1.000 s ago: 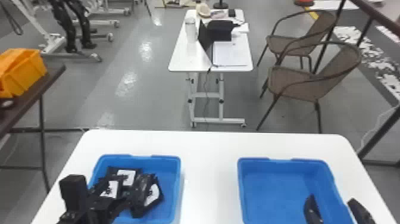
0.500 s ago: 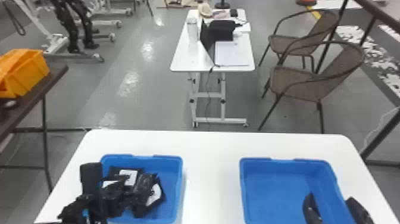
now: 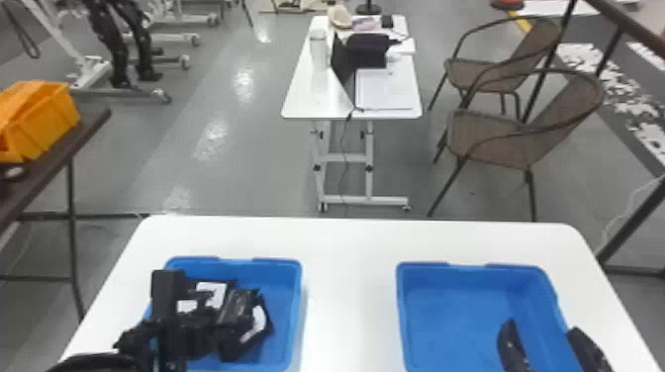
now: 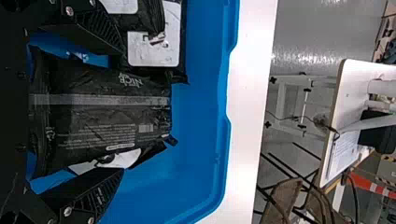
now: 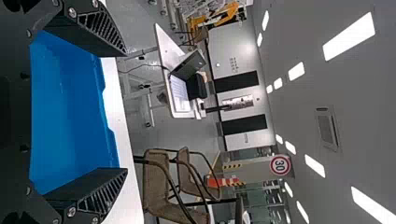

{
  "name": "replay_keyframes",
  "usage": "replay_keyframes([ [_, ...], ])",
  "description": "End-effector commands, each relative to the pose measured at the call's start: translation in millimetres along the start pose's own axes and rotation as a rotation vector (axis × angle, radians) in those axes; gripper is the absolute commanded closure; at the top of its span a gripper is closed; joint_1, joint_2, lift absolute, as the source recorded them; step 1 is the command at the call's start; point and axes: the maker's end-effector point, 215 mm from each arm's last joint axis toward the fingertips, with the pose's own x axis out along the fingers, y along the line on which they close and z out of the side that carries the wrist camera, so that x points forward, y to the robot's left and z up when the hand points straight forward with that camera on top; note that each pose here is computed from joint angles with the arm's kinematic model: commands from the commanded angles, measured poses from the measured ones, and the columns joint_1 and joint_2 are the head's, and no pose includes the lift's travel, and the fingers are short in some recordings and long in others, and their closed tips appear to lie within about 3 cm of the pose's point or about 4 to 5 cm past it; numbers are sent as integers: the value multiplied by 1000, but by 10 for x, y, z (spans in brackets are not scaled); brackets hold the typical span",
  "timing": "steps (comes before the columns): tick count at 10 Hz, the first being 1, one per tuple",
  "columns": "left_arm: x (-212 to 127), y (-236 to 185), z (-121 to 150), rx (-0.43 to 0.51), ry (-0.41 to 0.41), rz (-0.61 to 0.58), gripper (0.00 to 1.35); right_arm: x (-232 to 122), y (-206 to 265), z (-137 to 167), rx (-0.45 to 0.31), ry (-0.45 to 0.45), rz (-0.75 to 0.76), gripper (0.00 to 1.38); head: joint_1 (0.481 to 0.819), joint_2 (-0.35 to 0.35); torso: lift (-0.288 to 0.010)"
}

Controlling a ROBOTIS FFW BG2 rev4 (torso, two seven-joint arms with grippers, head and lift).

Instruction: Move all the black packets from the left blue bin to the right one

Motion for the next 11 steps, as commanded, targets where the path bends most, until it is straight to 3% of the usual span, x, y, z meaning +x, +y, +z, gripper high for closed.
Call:
replay_keyframes([
  [1, 110, -17, 20, 5, 8, -23, 377, 22, 50, -19, 25, 0, 2, 139, 695, 62, 0],
  [2, 146, -64, -31, -1, 31, -61, 815, 28, 76, -32, 31, 2, 4, 139, 695, 60, 0],
  [4, 143, -118, -40, 15, 40, -100, 960, 22, 65, -50, 37, 6, 1, 139, 695, 51, 0],
  [6, 126, -158, -56, 12, 42, -126, 1021, 32, 79, -38, 38, 3, 5, 139, 695, 50, 0],
  [7, 77, -290, 62, 24, -3, -199, 1021, 41, 86, -25, 41, 0, 5, 139, 695, 50, 0],
  [11, -581, -1151, 1127, 184, -241, -436, 1021, 128, 245, 161, 106, -43, 24, 139, 695, 0, 0],
])
